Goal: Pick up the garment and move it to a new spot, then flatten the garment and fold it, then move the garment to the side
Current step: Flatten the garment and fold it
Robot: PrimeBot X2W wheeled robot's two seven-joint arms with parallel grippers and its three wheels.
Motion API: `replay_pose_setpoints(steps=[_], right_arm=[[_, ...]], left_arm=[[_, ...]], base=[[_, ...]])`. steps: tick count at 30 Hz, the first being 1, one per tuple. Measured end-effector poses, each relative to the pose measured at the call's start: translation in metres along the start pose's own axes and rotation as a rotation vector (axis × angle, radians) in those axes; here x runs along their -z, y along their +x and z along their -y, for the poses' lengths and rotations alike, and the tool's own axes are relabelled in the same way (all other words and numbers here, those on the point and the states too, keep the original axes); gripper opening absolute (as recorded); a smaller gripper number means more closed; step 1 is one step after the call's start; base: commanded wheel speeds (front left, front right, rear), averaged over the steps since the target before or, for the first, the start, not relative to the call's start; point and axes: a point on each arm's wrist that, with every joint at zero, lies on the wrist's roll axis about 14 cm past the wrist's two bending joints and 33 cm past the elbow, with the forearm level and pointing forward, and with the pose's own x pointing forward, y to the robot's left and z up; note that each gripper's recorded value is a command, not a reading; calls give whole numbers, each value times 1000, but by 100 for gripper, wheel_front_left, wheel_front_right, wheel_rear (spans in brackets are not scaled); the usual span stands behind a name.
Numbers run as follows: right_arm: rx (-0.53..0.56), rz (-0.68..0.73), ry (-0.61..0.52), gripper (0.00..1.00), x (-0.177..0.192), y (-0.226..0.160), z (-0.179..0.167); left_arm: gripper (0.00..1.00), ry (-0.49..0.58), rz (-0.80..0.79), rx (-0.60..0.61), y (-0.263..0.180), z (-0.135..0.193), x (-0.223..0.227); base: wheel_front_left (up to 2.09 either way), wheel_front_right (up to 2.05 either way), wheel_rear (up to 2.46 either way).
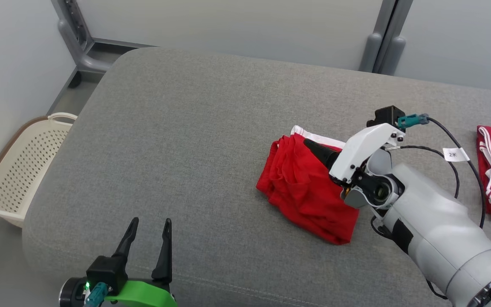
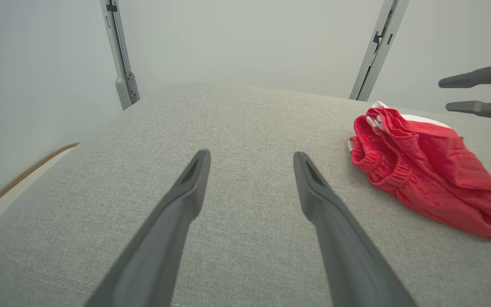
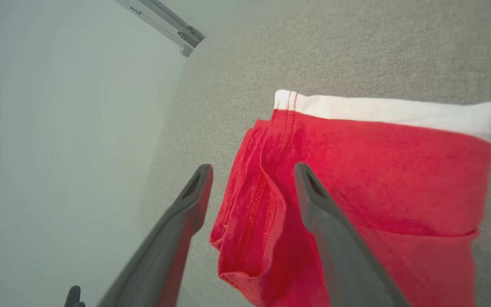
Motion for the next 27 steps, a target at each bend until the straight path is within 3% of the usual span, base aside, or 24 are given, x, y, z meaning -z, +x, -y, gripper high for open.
replay_pose_setpoints(steps=[8, 13, 16, 22, 27], right_arm=[[-29, 226, -141, 100, -36, -34, 12], [-1, 315, -304, 100, -44, -56, 30], [18, 334, -390, 100, -42, -65, 41], [67, 309, -427, 100, -24, -71, 64], [54, 283, -451, 100, -8, -65, 60]], left_arm=[[100, 19, 11, 25, 6, 5, -4], [100, 30, 16, 42, 10, 8, -6], [100, 36, 21, 49, 13, 10, -7], [100, 44, 25, 59, 16, 12, -9], [100, 48, 23, 65, 18, 14, -8]], base=[[0, 0, 0], [0, 0, 0], [0, 0, 0], [0, 0, 0], [0, 0, 0]])
